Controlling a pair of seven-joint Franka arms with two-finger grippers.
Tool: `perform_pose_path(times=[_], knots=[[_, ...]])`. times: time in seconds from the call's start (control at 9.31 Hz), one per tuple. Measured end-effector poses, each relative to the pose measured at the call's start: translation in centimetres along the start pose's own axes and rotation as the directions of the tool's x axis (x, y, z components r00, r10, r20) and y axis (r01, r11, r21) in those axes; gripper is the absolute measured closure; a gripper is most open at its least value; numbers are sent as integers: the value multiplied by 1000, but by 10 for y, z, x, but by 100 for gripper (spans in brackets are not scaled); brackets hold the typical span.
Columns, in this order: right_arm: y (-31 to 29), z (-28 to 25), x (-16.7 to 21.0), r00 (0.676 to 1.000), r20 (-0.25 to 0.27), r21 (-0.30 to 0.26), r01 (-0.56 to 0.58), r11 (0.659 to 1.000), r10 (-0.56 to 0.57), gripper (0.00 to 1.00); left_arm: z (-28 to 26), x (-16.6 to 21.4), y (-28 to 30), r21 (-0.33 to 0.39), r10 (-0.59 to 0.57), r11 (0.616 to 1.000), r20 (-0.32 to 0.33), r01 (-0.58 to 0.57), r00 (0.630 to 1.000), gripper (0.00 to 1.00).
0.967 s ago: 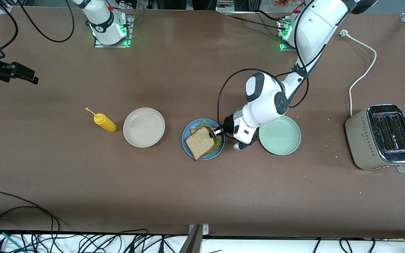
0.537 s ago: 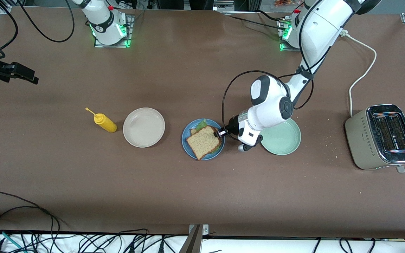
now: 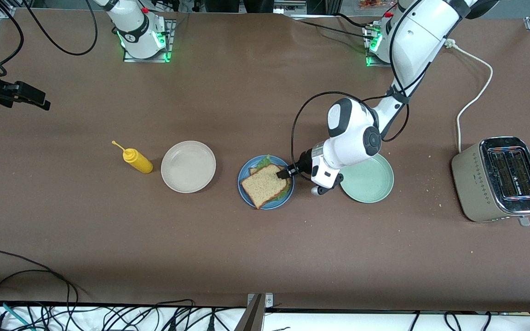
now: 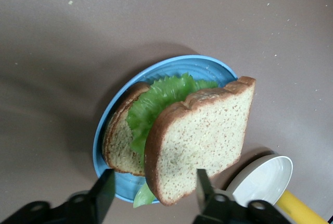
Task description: Make sandwich in blue plate with both arms
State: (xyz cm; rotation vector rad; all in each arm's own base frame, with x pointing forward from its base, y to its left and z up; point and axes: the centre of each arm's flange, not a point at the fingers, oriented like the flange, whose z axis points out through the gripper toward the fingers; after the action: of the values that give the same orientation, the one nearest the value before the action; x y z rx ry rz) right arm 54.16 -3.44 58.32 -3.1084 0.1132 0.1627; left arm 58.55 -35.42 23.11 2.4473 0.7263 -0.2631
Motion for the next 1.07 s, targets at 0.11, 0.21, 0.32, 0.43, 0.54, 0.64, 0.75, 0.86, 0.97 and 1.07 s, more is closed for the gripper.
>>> perform_pose_path(times=[0.11,0.21,0.32,0.43,0.54,0.64,0.75,0.86,0.97,1.07], knots=[[0,0,0,1000,0,0,0,1000,0,0,0,0,0,0,0,1000,-1,0,1000,15],[0,0,0,1000,0,0,0,1000,0,0,-1,3,-3,11,-4,1000,7,4,1000,2],[0,0,0,1000,0,0,0,1000,0,0,-9,8,-4,28,6,1000,10,-6,1000,0],[0,0,0,1000,0,0,0,1000,0,0,-28,14,0,60,54,997,-7,-53,999,0],[0,0,0,1000,0,0,0,1000,0,0,-59,20,6,105,105,989,-28,-101,994,0],[0,0,0,1000,0,0,0,1000,0,0,-97,26,10,165,155,975,-41,-147,987,0],[0,0,0,1000,-1,0,0,1000,0,0,-142,32,11,244,208,951,-60,-188,976,0],[0,0,0,1000,-1,0,0,1000,0,0,-190,41,10,317,240,926,-83,-203,967,0],[1,0,0,1000,-1,0,-1,1000,1,0,-238,47,6,368,257,907,-96,-205,962,0],[0,0,0,1000,-1,0,-1,1000,1,0,-285,54,3,407,277,888,-103,-214,955,0]])
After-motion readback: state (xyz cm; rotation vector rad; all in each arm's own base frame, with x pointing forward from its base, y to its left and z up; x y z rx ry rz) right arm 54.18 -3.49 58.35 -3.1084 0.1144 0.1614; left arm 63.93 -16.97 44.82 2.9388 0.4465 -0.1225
